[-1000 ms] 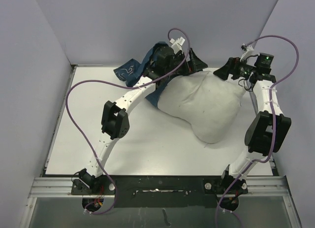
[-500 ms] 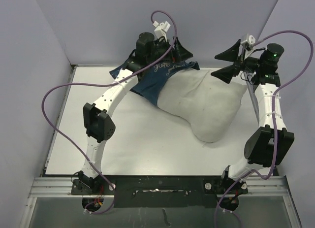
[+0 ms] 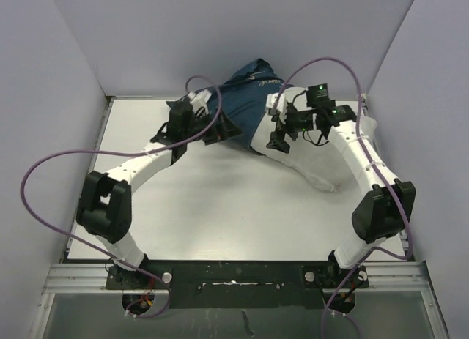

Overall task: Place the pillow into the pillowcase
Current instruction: Stuff the pillow into the pillowcase.

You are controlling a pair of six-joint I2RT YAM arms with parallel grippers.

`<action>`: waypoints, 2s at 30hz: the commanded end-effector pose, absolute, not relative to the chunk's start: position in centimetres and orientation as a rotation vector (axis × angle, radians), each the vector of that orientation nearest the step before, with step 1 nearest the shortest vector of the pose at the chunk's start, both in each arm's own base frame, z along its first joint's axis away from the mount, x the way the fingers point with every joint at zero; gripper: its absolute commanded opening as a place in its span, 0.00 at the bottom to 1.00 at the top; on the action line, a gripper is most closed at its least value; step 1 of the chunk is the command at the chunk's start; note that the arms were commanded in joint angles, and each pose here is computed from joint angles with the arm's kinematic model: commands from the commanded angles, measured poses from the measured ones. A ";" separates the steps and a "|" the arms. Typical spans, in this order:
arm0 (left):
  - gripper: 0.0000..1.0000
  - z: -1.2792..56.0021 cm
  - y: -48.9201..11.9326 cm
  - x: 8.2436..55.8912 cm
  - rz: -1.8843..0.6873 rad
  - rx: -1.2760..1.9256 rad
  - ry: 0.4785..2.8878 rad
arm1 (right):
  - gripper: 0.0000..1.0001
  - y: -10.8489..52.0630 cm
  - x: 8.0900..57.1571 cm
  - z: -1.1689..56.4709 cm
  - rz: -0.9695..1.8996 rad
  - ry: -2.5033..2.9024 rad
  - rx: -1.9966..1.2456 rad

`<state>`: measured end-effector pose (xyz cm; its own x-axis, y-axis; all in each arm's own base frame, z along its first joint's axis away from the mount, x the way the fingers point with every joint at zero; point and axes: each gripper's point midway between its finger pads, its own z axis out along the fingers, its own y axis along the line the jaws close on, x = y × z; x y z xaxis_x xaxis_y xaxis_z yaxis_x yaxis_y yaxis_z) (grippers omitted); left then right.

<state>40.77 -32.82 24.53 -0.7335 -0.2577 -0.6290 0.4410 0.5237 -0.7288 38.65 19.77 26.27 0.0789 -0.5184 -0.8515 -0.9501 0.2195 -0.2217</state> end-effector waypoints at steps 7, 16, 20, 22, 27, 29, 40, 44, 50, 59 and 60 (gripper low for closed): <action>0.98 18.8 -26.9 41.1 -1.277 -0.270 1.902 | 0.98 13.5 47.3 16.0 -0.126 1.739 -1.517; 0.90 13.0 -35.7 41.8 -1.195 -0.106 1.924 | 0.56 13.7 50.6 13.3 -0.070 1.865 -1.362; 0.75 10.1 -37.1 43.1 -1.144 -0.120 1.989 | 0.06 14.1 50.7 15.0 0.187 1.990 -1.161; 0.74 9.3 -37.2 43.9 -1.109 -0.136 1.994 | 0.01 14.9 50.1 16.9 0.338 1.994 -1.075; 0.76 8.6 -38.2 44.8 -1.069 -0.130 2.003 | 0.00 18.0 47.9 22.1 0.624 1.946 -0.955; 0.77 8.6 -38.2 44.9 -1.059 -0.140 1.996 | 0.00 18.9 47.2 23.9 0.698 1.928 -0.912; 0.60 11.1 -37.0 43.9 -0.962 -0.109 1.924 | 0.00 21.7 46.0 28.9 0.935 1.892 -0.755; 0.34 11.2 -34.4 44.3 -0.841 -0.153 1.923 | 0.00 22.1 45.7 30.1 0.964 1.871 -0.739; 0.00 15.1 -32.5 44.3 -0.797 -0.032 1.830 | 0.00 22.2 45.3 31.0 0.983 1.855 -0.723; 0.63 21.7 -31.5 39.4 -0.847 0.160 1.627 | 0.00 23.4 43.6 35.6 1.121 1.758 -0.661; 0.67 21.9 -31.6 38.8 -0.843 0.175 1.621 | 0.00 23.8 43.3 36.0 1.135 1.751 -0.660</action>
